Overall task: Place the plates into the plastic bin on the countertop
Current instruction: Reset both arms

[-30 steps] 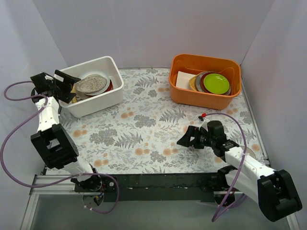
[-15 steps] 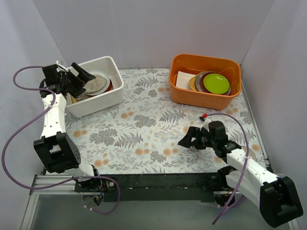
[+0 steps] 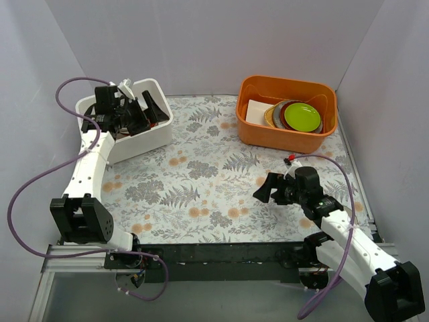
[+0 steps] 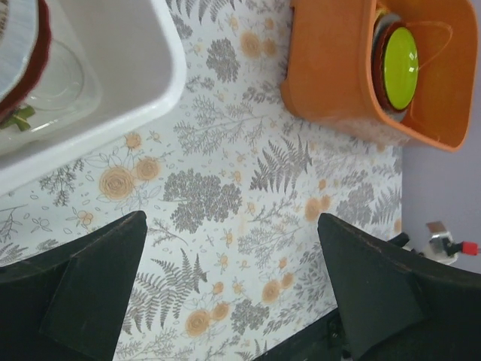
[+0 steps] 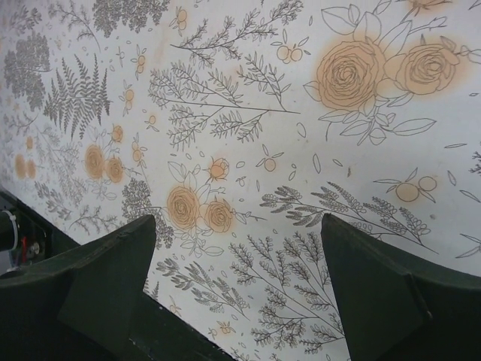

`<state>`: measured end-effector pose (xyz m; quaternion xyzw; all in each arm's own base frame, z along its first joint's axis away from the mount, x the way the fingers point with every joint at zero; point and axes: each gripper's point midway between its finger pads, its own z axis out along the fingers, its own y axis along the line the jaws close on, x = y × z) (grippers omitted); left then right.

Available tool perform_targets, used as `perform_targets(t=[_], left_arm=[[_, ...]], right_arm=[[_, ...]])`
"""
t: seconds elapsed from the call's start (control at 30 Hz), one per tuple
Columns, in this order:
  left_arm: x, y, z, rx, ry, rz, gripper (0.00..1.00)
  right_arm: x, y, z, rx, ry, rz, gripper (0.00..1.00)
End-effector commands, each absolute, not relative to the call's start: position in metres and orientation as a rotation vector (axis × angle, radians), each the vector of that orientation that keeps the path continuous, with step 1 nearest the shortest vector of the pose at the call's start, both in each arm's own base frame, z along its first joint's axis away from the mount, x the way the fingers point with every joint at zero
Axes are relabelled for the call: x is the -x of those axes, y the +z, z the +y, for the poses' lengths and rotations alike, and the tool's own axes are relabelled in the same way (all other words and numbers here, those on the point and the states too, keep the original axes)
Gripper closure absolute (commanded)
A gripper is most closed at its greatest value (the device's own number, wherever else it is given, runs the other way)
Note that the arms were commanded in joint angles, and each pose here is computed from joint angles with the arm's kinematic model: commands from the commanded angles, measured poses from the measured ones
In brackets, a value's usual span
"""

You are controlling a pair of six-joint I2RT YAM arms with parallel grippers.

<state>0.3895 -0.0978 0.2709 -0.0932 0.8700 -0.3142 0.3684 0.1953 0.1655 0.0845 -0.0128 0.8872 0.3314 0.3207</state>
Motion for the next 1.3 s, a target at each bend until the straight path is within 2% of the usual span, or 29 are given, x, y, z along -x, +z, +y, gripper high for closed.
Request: perform_targets(t=[0.0, 0.17, 0.43, 0.77, 1.03, 1.27], left_arm=[[-0.363, 0.273, -0.115, 0.114, -0.679, 2.264, 0.02], [-0.345, 0.237, -0.125, 0.106, -0.562, 2.350, 0.02], [-0.321, 0.179, -0.120, 0.180, -0.507, 2.468, 0.02], [-0.296, 0.125, -0.108, 0.280, -0.436, 2.568, 0.02], [-0.290, 0.108, -0.100, 0.306, -0.376, 2.593, 0.02], [-0.291, 0.107, -0.108, 0.278, -0.437, 2.575, 0.02]], right_arm=[[-0.208, 0.099, 0.152, 0.038, 0.748, 2.305, 0.02], [-0.213, 0.099, 0.135, 0.028, 0.612, 2.308, 0.02], [-0.219, 0.094, 0.100, -0.041, 0.364, 2.326, 0.02], [-0.225, 0.095, 0.077, -0.164, 0.229, 2.296, 0.02], [-0.228, 0.104, 0.065, -0.234, 0.195, 2.205, 0.02], [-0.229, 0.098, 0.066, -0.224, 0.186, 2.219, 0.02]])
